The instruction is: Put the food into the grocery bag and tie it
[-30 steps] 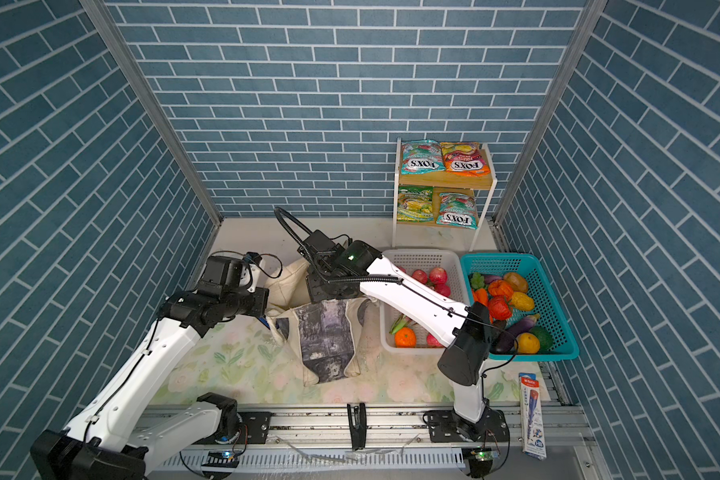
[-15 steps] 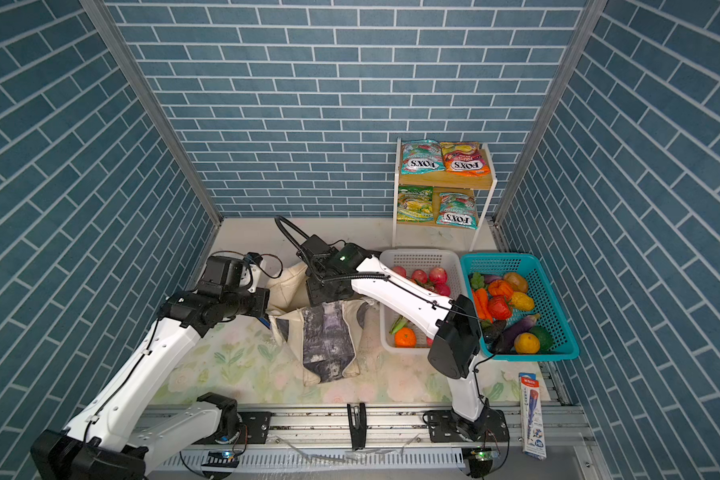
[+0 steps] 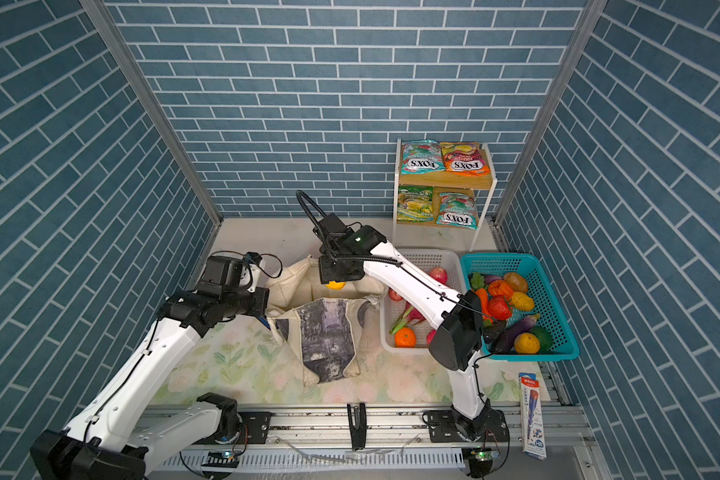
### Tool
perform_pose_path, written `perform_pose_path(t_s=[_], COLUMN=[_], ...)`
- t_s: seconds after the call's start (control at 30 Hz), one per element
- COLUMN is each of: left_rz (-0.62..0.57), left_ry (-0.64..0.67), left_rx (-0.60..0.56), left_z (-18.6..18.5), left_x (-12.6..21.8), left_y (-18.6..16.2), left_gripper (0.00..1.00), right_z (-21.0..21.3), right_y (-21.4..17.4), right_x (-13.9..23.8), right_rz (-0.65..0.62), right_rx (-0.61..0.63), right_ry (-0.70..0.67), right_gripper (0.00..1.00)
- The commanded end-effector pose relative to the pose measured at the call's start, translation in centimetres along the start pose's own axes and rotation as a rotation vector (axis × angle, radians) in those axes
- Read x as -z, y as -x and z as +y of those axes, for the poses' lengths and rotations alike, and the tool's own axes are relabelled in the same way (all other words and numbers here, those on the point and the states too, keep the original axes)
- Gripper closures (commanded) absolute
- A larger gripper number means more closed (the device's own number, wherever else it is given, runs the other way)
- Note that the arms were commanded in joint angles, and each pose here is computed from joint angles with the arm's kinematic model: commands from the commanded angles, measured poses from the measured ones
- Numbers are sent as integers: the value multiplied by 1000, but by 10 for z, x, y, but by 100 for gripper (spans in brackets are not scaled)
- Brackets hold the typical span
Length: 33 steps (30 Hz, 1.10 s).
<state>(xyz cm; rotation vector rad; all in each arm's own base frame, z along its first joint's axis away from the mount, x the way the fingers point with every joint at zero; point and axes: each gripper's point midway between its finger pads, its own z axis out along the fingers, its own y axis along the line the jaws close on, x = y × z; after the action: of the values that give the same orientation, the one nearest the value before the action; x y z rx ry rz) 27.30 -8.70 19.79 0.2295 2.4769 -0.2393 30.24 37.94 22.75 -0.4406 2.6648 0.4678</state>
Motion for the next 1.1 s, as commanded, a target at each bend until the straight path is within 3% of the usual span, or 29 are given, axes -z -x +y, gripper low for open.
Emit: perform_pose_path(t_s=[0.0,0.33,0.57,0.83,1.07], left_rz=[-1,-4,-5,-5,-6], left_ry=[13,15,13,14,14], left_rx=[1,4,4,4,4], left_z=[3,4,3,4,4], left_x=[-1,-1,0,0,0], left_y=[-1,-1,0,-1,-1], left_gripper=[96,96,96,96,96], right_z=[2,7,7,8,10], right_y=[-15,-76,-109,-109,-91], right_x=[-12,-11,-9,-26,-23], right_rz=[72,171,219,211,139], right_rx=[14,151,178,186,185], right_ry=[-24,-113,-95,-93,-106], right_gripper=[36,37,37,32,16])
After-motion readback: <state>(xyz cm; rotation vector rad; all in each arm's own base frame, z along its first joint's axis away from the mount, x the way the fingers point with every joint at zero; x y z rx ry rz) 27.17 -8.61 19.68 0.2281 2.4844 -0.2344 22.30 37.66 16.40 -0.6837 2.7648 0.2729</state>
